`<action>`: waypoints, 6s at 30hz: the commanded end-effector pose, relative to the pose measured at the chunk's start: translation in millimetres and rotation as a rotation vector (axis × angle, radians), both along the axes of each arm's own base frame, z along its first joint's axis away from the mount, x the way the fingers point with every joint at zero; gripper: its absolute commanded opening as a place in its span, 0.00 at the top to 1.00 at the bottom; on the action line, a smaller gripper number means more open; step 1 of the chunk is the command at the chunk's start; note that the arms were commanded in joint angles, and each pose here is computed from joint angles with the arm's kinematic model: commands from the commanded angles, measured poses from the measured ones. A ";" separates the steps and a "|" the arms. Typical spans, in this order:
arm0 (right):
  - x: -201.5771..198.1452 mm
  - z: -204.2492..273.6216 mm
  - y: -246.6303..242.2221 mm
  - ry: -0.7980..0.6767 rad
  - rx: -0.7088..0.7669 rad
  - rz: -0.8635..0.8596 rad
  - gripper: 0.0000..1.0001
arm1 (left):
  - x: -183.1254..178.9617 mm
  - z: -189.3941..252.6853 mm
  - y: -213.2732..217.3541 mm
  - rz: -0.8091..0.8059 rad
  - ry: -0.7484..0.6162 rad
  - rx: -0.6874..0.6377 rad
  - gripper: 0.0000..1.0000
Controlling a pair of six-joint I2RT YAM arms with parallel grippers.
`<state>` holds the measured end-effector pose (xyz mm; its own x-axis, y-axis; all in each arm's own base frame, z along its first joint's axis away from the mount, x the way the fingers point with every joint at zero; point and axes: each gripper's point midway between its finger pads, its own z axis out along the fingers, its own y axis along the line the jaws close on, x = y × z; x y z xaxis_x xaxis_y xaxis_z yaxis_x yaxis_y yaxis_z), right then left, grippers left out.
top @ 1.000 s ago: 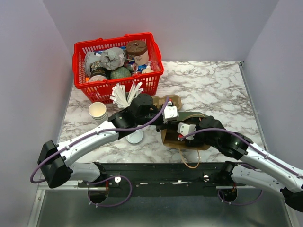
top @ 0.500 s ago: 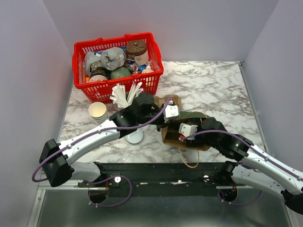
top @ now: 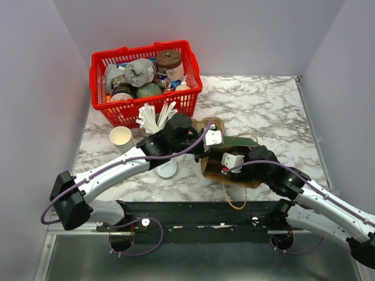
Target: Pack the takeout coffee
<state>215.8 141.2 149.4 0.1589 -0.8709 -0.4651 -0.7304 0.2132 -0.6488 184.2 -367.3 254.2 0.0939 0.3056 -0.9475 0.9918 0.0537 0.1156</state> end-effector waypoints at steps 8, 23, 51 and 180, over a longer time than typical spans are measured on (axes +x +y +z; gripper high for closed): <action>7.3 -20.4 -2.6 0.018 -0.039 0.014 0.99 | -6.8 17.3 -6.1 -0.077 0.009 -0.048 0.98; 17.6 -35.5 -7.9 0.104 -0.071 -0.019 0.99 | -3.5 18.3 -7.7 -0.073 0.030 -0.059 0.99; 30.8 -30.0 -15.2 0.119 -0.073 -0.112 0.99 | -4.2 20.1 -8.4 -0.069 0.038 -0.077 0.99; -24.0 62.0 34.3 0.265 0.186 0.177 0.52 | 18.0 22.9 -16.7 -0.070 0.179 -0.073 1.00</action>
